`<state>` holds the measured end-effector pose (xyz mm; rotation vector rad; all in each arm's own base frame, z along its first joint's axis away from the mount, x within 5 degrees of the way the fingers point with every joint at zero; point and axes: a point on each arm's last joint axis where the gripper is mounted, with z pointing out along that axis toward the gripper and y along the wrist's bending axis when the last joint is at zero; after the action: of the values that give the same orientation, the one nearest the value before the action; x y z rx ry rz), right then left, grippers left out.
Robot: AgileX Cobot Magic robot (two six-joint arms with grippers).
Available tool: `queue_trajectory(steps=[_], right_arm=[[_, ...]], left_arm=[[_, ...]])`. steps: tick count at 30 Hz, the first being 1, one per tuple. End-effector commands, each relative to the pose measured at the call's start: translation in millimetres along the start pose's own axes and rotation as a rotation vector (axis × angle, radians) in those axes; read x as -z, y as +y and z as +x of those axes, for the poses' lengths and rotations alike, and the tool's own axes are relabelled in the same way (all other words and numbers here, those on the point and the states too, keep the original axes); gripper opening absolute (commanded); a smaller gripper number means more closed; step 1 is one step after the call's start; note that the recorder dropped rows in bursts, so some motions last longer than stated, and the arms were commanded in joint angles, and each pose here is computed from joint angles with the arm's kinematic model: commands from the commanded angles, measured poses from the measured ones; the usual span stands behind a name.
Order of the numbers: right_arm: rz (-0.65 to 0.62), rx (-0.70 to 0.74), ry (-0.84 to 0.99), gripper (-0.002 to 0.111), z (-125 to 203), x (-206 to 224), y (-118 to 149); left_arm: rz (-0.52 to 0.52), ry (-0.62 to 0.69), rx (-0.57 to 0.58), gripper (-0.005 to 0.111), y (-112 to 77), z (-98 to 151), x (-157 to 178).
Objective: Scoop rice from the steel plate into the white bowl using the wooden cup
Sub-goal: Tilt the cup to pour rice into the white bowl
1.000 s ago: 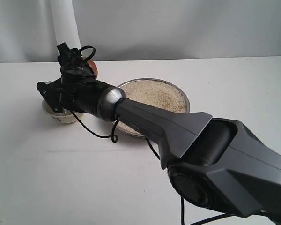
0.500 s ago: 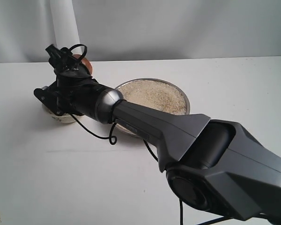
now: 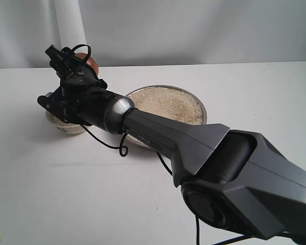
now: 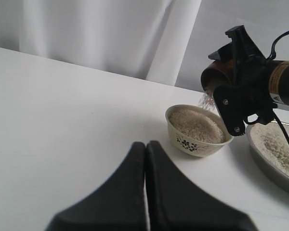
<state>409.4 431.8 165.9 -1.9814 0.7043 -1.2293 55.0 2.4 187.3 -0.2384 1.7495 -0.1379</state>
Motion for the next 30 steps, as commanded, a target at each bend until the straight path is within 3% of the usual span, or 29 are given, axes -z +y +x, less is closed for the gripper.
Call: queue_trajectory(steps=[1, 20, 30], right_arm=[[0.061, 0.044, 0.017, 0.0, 6.3, 4.7, -13.3], [0.115, 0.083, 0.047, 0.0, 13.9, 14.8, -30.5], [0.111, 0.03, 0.036, 0.0, 20.3, 20.6, -38.5]], left_arm=[[0.008, -0.013, 0.004, 0.0, -0.7, -1.6, 0.4], [0.008, -0.013, 0.004, 0.0, -0.7, -1.6, 0.4], [0.008, -0.013, 0.004, 0.0, -0.7, -1.6, 0.4]])
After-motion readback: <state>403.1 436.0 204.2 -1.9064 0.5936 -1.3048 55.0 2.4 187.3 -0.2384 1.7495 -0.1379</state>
